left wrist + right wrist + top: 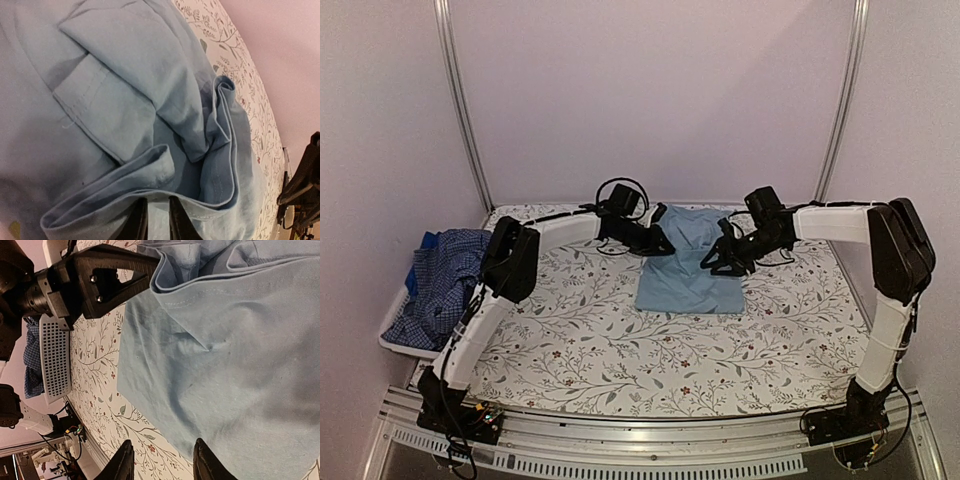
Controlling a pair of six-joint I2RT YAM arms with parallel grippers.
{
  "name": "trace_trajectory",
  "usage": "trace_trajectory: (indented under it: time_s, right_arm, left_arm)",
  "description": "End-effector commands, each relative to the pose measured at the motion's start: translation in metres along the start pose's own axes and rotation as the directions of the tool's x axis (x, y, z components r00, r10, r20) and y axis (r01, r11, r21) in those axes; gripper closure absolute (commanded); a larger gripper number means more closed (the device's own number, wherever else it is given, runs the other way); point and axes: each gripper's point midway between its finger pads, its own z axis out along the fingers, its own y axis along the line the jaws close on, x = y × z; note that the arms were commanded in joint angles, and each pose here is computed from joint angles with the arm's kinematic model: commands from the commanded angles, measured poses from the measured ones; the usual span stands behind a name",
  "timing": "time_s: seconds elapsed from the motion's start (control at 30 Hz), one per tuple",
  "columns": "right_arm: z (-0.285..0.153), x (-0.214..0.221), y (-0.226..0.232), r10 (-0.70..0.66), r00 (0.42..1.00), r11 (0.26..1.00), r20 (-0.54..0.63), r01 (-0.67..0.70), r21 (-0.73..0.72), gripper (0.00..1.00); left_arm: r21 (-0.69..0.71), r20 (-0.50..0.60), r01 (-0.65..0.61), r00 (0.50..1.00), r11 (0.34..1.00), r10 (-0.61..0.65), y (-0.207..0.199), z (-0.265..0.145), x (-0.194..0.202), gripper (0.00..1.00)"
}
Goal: Fold and stack the mixed laundry pile
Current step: Smooth out the 2/3-rectangle-folded T-shirt at the center of the board.
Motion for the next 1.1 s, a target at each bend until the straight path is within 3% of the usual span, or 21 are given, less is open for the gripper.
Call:
trace_trajectory:
  time_s: [0.0, 0.17, 0.27, 0.43, 0.6, 0.87, 1.07]
  right_arm:
    - [-0.008, 0.015, 0.000, 0.005, 1.000, 1.000, -0.029, -0.005, 0.003, 0.61]
    - [-0.013, 0.021, 0.009, -0.025, 0.999, 0.999, -0.029, 0.024, -0.040, 0.61]
    - [-0.014, 0.029, 0.021, -0.040, 0.999, 0.993, -0.032, 0.036, -0.112, 0.61]
    - [0.007, 0.047, 0.042, -0.042, 0.996, 0.975, -0.075, 0.025, -0.219, 0.61]
    - [0.029, 0.059, 0.035, -0.006, 0.993, 0.968, -0.115, -0.023, -0.249, 0.62]
    - [0.042, 0.089, -0.024, 0.112, 0.979, 0.971, -0.173, -0.145, -0.192, 0.63]
    - [0.030, 0.105, -0.041, 0.166, 0.970, 0.970, -0.179, -0.193, -0.149, 0.65]
  left_arm:
    - [0.020, 0.102, 0.040, 0.994, 0.999, -0.042, 0.011, -0.004, -0.038, 0.84]
    - [-0.026, 0.145, 0.004, 0.989, 1.000, -0.001, -0.005, -0.038, -0.059, 0.75]
    - [-0.017, 0.126, -0.023, 0.992, 1.000, 0.025, -0.030, -0.065, -0.051, 0.73]
    - [0.112, 0.038, -0.043, 0.999, 0.993, 0.039, -0.091, -0.073, 0.011, 0.72]
    - [0.212, -0.085, 0.005, 0.996, 0.977, 0.013, -0.120, -0.049, 0.081, 0.73]
    - [0.156, -0.142, 0.137, 0.983, 0.978, -0.114, -0.069, -0.029, 0.132, 0.76]
    - [0.118, -0.118, 0.188, 0.978, 0.975, -0.174, -0.047, -0.058, 0.139, 0.76]
